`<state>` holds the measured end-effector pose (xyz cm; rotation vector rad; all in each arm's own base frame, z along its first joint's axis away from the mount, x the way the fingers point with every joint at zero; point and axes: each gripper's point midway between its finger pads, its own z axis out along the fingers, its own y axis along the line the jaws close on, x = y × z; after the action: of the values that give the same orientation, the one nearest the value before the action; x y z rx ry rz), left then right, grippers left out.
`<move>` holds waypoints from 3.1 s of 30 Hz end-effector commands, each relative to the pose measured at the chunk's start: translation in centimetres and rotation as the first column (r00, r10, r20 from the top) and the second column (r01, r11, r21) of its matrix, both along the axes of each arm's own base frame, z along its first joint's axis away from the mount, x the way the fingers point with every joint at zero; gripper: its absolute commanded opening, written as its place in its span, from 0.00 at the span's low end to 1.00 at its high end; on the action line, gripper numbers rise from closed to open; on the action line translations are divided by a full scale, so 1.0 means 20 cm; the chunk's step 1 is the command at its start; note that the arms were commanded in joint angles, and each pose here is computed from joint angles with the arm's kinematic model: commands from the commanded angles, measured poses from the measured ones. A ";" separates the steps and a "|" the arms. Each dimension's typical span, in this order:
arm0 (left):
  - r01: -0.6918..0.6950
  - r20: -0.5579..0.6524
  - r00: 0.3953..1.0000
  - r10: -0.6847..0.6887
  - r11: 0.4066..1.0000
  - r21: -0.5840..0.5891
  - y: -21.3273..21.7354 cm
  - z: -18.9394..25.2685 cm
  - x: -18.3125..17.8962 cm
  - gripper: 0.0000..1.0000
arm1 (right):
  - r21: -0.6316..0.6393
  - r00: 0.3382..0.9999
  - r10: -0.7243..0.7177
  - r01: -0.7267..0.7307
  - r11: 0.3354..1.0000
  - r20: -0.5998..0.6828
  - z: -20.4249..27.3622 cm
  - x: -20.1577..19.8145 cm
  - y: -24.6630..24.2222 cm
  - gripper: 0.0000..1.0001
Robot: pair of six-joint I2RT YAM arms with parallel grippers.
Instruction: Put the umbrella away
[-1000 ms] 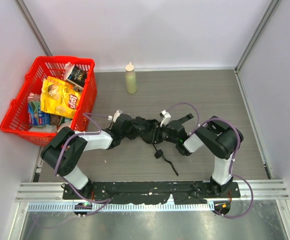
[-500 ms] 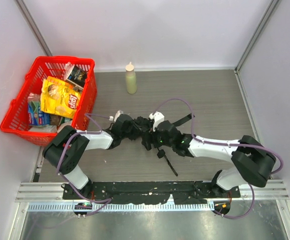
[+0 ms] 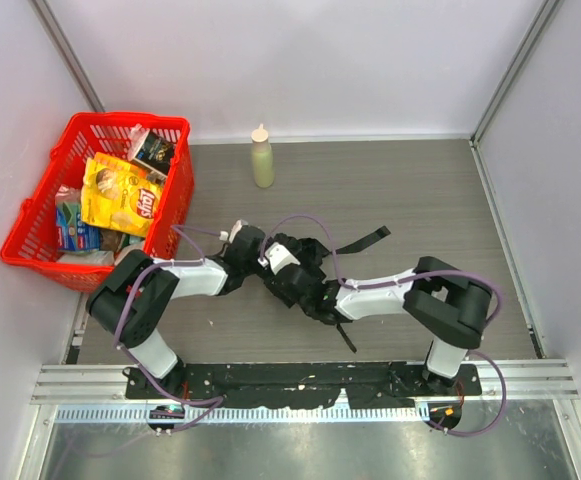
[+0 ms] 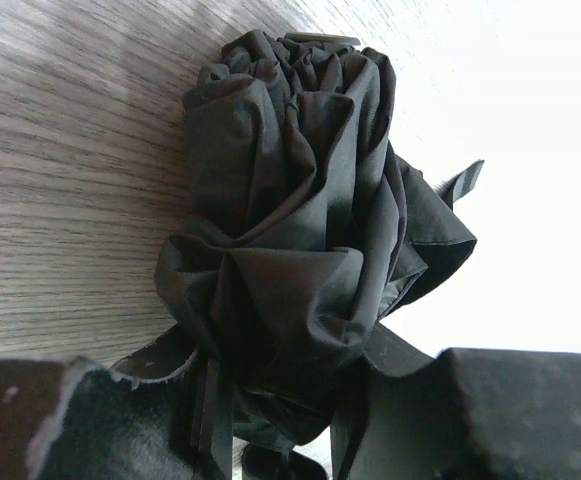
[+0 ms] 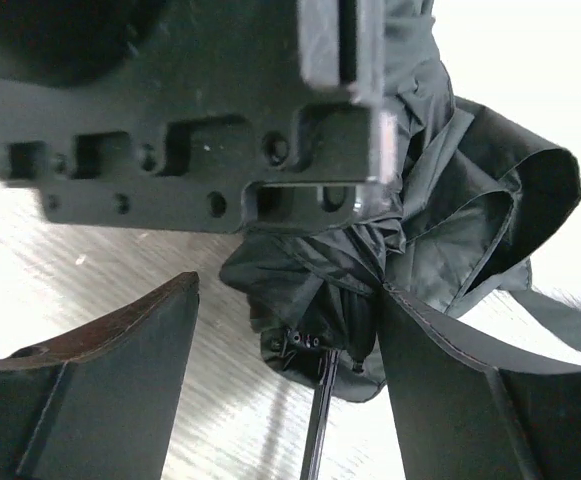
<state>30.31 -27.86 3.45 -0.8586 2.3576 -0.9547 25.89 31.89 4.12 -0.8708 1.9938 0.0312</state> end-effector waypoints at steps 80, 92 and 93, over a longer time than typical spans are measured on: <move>0.110 -0.319 0.947 -0.025 0.962 0.249 0.33 -0.49 -0.41 0.00 | 0.045 0.969 -0.235 0.232 0.972 0.075 -0.05 0.25 -0.03 0.77; 0.133 -0.226 0.970 -0.091 0.976 0.175 0.27 -0.35 -0.37 0.15 | 0.199 0.994 -0.071 0.087 0.976 -0.085 -0.22 0.12 -0.04 0.01; 0.134 -0.211 0.973 -0.097 0.977 0.167 0.26 -0.32 -0.36 0.25 | 0.218 0.994 -0.046 0.068 0.974 -0.104 -0.23 0.12 -0.03 0.01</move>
<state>31.03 -26.40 3.49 -0.8174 2.2994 -0.9965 29.46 32.75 2.72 -0.6359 1.9756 0.1811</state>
